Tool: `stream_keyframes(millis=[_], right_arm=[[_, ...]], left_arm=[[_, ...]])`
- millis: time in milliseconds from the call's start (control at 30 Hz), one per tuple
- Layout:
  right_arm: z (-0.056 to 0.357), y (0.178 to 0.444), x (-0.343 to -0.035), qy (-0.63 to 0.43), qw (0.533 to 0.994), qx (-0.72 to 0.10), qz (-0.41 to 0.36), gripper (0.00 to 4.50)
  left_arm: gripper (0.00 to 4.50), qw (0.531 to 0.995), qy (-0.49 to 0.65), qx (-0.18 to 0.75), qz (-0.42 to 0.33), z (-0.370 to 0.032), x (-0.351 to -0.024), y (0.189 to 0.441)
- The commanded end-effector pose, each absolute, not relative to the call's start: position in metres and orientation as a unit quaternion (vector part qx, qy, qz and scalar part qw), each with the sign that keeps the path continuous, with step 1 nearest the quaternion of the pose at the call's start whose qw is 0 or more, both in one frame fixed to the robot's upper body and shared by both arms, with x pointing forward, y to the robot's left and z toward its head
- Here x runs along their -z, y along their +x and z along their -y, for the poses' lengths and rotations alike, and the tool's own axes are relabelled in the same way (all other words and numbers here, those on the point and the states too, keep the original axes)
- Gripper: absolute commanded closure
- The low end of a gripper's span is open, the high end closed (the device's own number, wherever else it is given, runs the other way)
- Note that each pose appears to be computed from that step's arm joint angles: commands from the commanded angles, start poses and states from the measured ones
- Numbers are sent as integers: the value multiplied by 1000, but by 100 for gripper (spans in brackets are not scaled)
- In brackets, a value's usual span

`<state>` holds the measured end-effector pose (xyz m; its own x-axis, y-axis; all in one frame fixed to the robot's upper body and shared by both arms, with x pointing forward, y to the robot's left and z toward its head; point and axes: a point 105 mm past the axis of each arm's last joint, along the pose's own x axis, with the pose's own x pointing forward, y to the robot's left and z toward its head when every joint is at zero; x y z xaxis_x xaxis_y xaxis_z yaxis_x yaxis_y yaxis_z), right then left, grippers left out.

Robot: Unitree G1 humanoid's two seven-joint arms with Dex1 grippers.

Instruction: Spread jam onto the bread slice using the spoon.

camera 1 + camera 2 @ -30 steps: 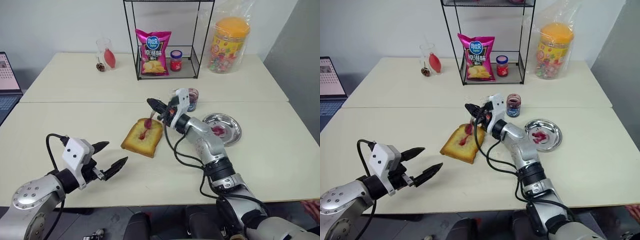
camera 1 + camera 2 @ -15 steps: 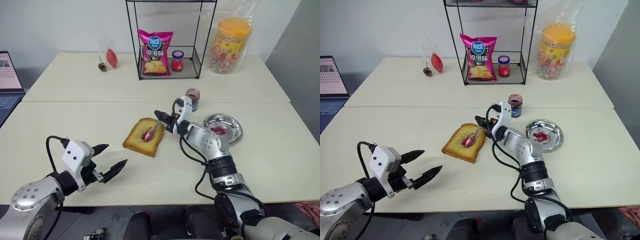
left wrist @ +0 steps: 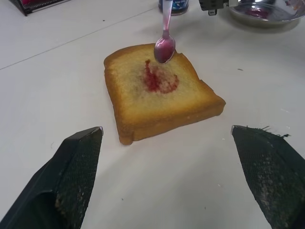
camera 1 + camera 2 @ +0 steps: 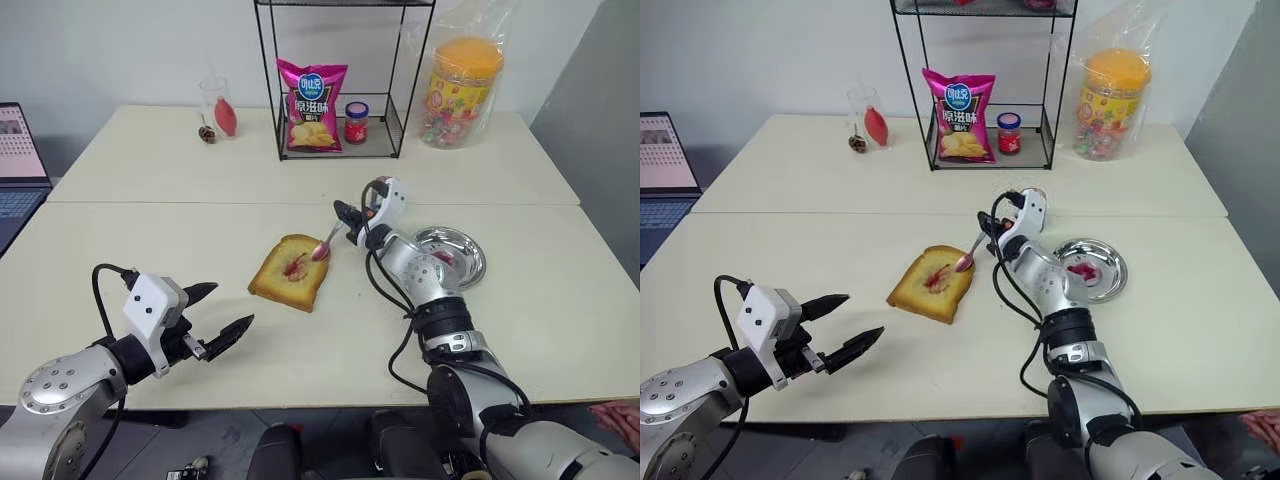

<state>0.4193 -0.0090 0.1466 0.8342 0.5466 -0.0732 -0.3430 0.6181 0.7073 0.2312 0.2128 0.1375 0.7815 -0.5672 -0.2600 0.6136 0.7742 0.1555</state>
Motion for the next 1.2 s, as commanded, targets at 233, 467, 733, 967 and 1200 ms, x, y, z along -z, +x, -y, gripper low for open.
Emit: stream_keyframes(millis=[233,467,733,967,1200], right_arm=[[-50,389,-165,426,826,-323,-177,443],[-62,389,-156,424,824,-325,-188,443],[-95,366,-175,438,781,-402,-192,443],[-104,355,-176,439,762,-433,-201,443],[-120,361,-167,428,773,-426,-195,443]], left_arm=[[0,936,129,317,-81,-211,-144,231],[0,937,129,315,-82,-212,-145,230],[0,936,129,316,-81,-212,-146,231],[0,937,127,313,-85,-212,-143,227],[0,939,127,309,-86,-212,-143,225]])
